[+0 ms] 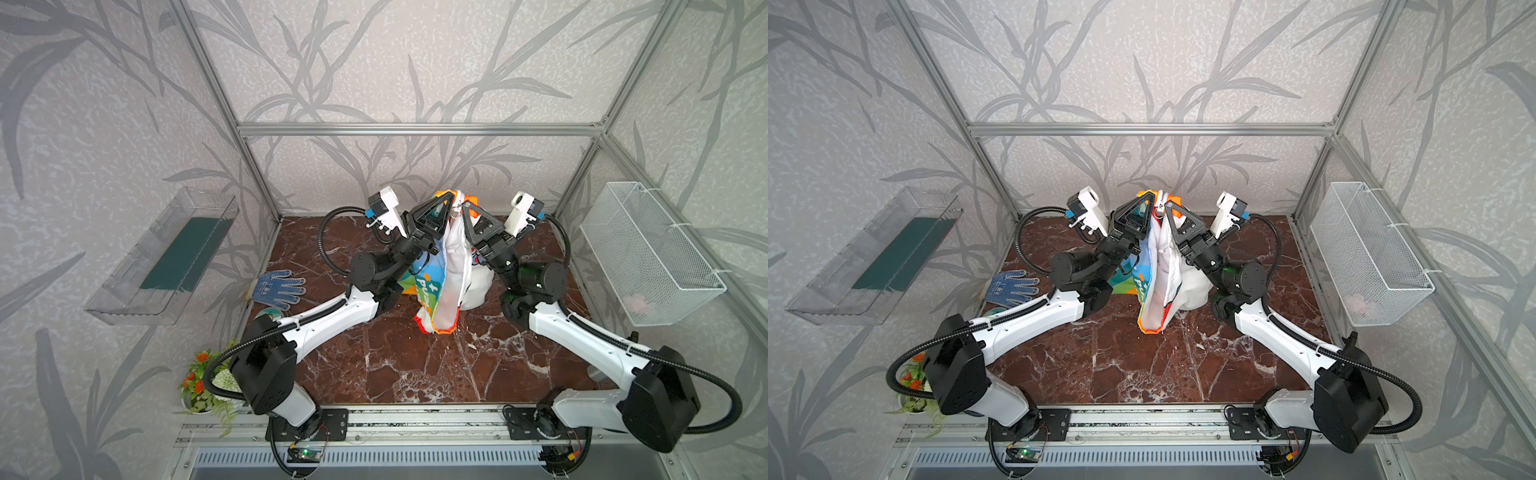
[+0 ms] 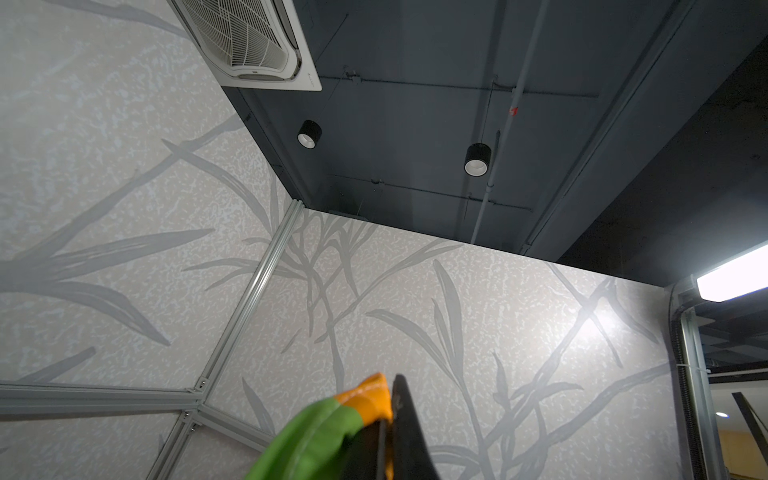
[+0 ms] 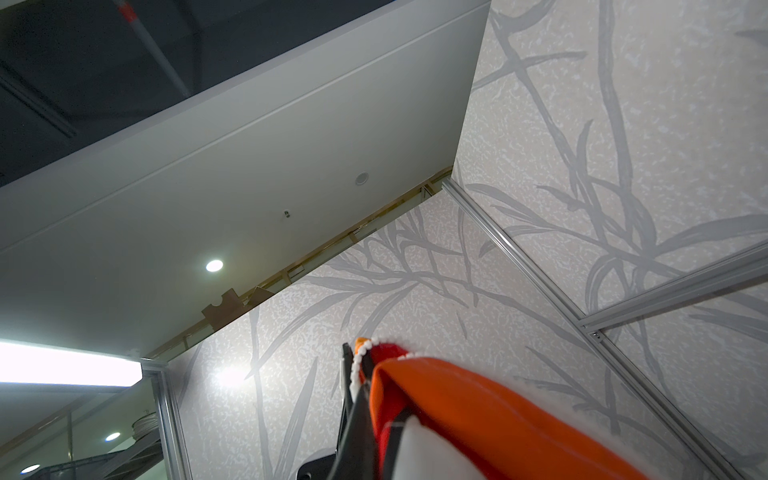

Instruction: Zip up the jacket

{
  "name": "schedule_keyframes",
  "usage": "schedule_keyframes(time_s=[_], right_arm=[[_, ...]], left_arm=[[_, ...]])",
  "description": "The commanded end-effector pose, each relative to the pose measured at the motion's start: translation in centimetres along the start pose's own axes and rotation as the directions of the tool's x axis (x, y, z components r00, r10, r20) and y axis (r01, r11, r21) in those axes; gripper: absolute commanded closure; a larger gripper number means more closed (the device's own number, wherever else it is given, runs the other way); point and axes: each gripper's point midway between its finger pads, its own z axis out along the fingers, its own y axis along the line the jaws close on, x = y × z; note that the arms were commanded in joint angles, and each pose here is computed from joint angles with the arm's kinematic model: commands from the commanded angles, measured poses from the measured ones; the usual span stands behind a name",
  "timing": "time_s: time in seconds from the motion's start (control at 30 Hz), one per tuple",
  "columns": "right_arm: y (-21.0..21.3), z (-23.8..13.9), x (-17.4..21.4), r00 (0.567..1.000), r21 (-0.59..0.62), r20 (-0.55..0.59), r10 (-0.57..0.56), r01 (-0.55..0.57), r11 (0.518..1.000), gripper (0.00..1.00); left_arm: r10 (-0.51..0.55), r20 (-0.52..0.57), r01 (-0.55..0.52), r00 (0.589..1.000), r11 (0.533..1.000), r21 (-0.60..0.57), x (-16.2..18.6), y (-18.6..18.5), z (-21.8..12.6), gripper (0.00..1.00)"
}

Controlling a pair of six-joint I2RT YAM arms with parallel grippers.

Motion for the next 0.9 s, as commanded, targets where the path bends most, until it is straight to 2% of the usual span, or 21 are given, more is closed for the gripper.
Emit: schedule_keyframes(time_s=[0.0,0.87], right_arm=[[2.9,0.0,-1.1,0.999,-0.087,0.037,-0.023,0.026,0.996,1.00],[2.6,-0.1,-0.3,1.000,-0.092,0.008,-0.002,0.002,0.996,1.00]], left_arm=[[0.066,0.085,-0.069,0.994,0.997,0.037,-2.6,-1.8,0.3,1.00],[0.088,0.125,-0.090,0.988,0.996,0.006,-3.7,-1.7,0.5,1.00]])
